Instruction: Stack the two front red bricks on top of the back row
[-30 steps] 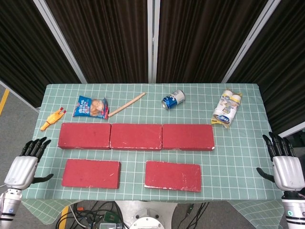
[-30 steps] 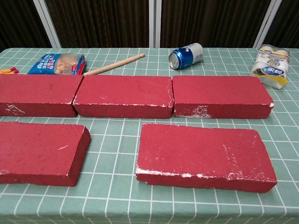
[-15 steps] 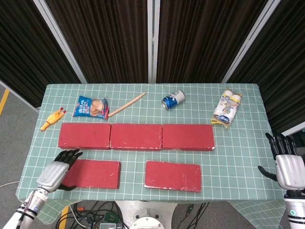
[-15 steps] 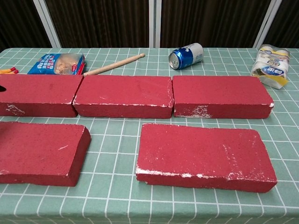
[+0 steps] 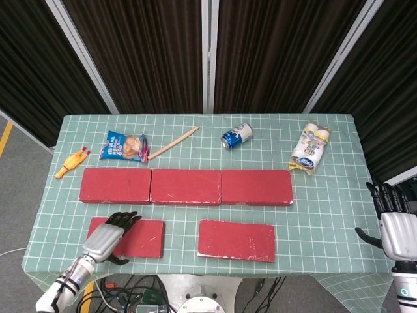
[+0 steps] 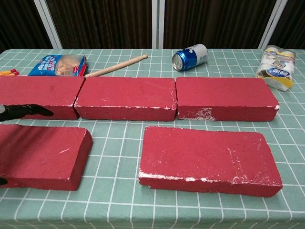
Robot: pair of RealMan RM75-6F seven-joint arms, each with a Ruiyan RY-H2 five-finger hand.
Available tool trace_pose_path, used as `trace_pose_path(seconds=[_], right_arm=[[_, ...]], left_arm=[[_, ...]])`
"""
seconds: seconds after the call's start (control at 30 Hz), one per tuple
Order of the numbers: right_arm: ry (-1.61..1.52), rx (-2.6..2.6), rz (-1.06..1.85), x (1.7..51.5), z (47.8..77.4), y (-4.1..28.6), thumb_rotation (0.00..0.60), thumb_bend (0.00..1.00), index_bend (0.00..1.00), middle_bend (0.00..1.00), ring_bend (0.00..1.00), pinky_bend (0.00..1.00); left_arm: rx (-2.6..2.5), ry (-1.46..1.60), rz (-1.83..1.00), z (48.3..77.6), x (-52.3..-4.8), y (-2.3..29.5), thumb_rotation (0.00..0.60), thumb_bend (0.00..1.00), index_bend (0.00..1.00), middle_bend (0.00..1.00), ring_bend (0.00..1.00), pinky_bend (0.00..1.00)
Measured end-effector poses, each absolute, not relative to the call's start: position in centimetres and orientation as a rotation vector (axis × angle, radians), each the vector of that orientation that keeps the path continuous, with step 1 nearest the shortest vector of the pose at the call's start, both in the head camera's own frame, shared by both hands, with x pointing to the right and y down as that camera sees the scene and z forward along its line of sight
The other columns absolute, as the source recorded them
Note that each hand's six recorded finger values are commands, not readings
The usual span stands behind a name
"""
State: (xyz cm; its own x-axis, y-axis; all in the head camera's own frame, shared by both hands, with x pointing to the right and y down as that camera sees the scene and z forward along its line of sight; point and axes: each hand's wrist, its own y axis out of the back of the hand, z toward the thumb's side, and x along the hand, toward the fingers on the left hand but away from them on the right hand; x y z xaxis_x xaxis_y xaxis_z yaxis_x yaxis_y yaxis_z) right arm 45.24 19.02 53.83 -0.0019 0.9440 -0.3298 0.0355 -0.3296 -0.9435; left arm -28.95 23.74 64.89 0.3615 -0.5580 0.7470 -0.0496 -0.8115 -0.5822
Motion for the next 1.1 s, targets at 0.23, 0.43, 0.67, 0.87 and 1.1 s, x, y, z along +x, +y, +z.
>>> trace_pose_path(seconds=[0.23,0.43,0.67,0.87,1.1], right_arm=[[-1.07,-1.473,1.458,45.7,54.1,19.1,0.6,0.05,0.0,0.0,0.0,0.0],[-1.07,-1.474,1.469,46.0,54.3,19.1,0.6,0.06,0.0,0.0,0.0,0.0],[-1.073,-1.474,1.478,46.2,54.4,19.2,0.6,0.06,0.0,0.0,0.0,0.0],[-1.075,-1.473,1.482,46.3,54.5,19.2,0.6,0.06,0.0,0.0,0.0,0.0],[-1.073,-1.472,1.491,46.4,54.5,19.2,0.6,0.06,0.0,0.0,0.0,0.0]], left_arm=[[-2.149,0.525,-1.47,66.5,-28.3,23.3,0.6,0.0,0.0,0.0,0.0,0.0],[-2.158,0.52,-1.493,67.2,-28.2,23.2,0.6,0.0,0.0,0.0,0.0,0.0],[-2.164,0.523,-1.503,67.7,-28.0,23.1,0.6,0.0,0.0,0.0,0.0,0.0],[-2.166,0.515,-1.532,68.1,-28.3,23.1,0.6,0.0,0.0,0.0,0.0,0.0],[-2.167,0.514,-1.546,68.4,-28.3,22.9,0.6,0.0,0.0,0.01,0.0,0.0]])
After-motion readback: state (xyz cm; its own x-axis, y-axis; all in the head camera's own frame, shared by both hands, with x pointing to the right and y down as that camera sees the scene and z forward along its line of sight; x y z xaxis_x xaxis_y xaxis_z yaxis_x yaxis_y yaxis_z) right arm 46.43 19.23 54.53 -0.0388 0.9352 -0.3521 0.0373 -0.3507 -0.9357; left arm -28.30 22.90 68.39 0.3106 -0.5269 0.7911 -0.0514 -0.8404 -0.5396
